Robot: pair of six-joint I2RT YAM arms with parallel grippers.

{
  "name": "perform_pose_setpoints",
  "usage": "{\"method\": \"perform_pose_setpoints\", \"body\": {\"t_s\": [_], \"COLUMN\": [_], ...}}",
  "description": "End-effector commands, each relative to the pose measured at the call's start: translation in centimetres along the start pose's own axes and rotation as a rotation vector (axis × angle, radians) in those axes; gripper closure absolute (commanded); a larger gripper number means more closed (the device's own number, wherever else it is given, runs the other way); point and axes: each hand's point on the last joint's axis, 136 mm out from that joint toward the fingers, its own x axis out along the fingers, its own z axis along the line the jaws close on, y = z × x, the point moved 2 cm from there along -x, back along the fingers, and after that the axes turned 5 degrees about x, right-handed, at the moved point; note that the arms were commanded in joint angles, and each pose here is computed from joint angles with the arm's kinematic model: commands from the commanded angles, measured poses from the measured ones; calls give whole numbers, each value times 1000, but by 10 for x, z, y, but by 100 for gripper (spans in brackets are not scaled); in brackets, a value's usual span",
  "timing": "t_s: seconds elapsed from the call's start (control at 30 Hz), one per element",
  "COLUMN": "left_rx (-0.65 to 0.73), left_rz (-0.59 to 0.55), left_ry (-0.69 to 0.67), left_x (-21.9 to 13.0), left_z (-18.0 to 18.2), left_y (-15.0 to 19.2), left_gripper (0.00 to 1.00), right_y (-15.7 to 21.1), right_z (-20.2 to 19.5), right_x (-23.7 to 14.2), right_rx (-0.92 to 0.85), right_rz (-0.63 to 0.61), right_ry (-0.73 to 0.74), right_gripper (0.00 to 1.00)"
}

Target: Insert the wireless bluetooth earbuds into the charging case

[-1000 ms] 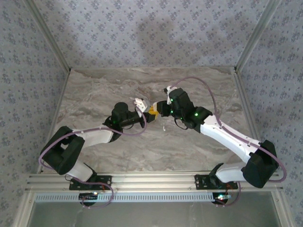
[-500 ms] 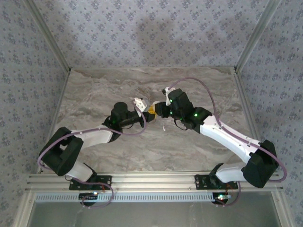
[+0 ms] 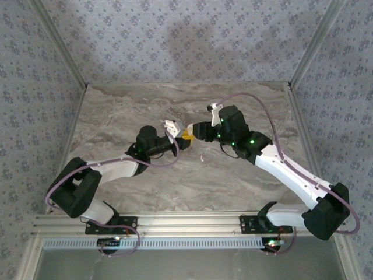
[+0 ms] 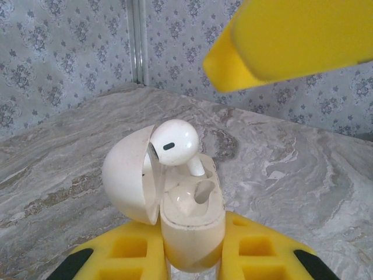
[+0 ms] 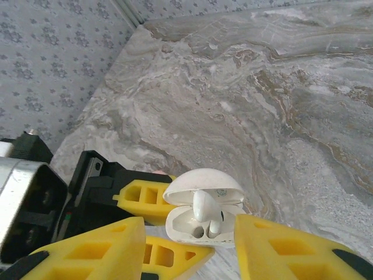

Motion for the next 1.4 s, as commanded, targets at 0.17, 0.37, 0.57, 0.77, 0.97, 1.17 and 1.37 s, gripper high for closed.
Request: {"method": "perform_pose_setpoints", "body": {"t_s": [0.17,0.37,0.57,0.77,0.97,1.17,1.37], "left_rx": [45,46,48,50,52,56,59], "left_rz": [-70,-67,-64,-64,-64,-65,-68], "left_ry": [-3,-3,-6,-6,-6,-4,-7], "left_x": [-3,-4,-4,-5,-4,-5,-5], "left_z": [-1,-1,-1,-1,-1,-1,-1], "left_y": [-30,-29,-29,-29,-30,-31,-33], "left_gripper": [86,86,86,86,86,86,86], "right_y": [-17,-12,-2,-9,-8,-6,1], "right_z": [5,6,6,9,6,-1,-4], "right_x": [-10,-2,10,13,18,19,22], "right_rx": [116,105,110,93,85,76,80], "right_rz": [15,93,152,153,172,183,212], "right_ry": [-128,-119,-129,-125,-109,-77,-64], "right_gripper": [59,64,68,70,70,69,70]}}
